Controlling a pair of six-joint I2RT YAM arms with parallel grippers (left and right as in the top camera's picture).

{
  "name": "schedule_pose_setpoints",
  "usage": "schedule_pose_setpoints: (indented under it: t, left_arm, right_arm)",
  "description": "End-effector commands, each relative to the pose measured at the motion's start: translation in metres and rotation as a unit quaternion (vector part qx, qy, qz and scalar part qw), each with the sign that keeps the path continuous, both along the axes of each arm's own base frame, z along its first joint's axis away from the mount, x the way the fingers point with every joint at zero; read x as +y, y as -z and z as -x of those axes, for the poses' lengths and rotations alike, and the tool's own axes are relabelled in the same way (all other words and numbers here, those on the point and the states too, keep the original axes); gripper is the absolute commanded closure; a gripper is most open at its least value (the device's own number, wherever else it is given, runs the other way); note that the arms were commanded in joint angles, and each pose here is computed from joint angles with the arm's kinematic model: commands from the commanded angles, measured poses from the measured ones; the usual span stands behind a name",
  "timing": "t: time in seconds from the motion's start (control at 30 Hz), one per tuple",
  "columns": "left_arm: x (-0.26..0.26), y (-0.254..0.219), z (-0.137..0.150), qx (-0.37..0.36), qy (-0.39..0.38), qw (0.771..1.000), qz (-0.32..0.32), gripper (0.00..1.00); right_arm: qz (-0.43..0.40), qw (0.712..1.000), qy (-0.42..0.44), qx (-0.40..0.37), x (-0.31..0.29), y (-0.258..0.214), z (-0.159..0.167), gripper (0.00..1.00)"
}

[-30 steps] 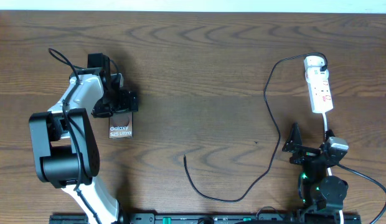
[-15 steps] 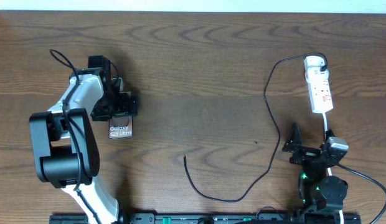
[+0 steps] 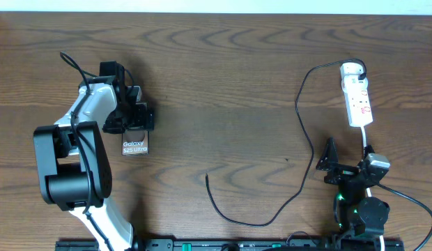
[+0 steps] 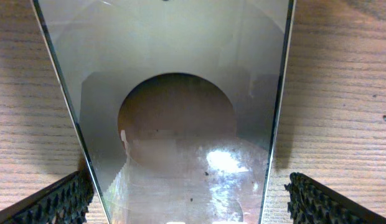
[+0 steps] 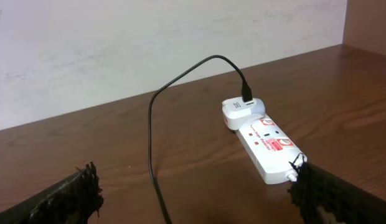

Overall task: Plug charger to phone and switch on socket
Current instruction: 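Close the left gripper on the phone's long edges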

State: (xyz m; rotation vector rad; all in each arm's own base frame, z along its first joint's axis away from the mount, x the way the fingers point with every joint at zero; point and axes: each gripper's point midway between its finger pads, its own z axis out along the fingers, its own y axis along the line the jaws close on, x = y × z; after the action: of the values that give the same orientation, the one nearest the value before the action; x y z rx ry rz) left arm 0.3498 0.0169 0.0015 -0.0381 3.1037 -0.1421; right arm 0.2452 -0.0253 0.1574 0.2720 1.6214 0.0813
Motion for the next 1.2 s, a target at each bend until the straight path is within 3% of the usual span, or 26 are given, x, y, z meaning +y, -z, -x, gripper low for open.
schedule_pose_setpoints:
  t: [0.0, 1.17]
  left_arm:
    - [-0.0002, 0.0153, 0.015, 0.02, 0.012, 1.0, -0.004, 0.02]
    - [-0.0007, 0.0199, 0.0126, 0.006, 0.049, 0.999, -0.004, 0.02]
  right_arm:
    - [0.005, 1.0, 0.001, 0.0, -0.0007, 0.0001, 0.0003, 0.01]
    - [0.005, 1.0, 0.001, 0.0, -0.0007, 0.0001, 0.0003, 0.01]
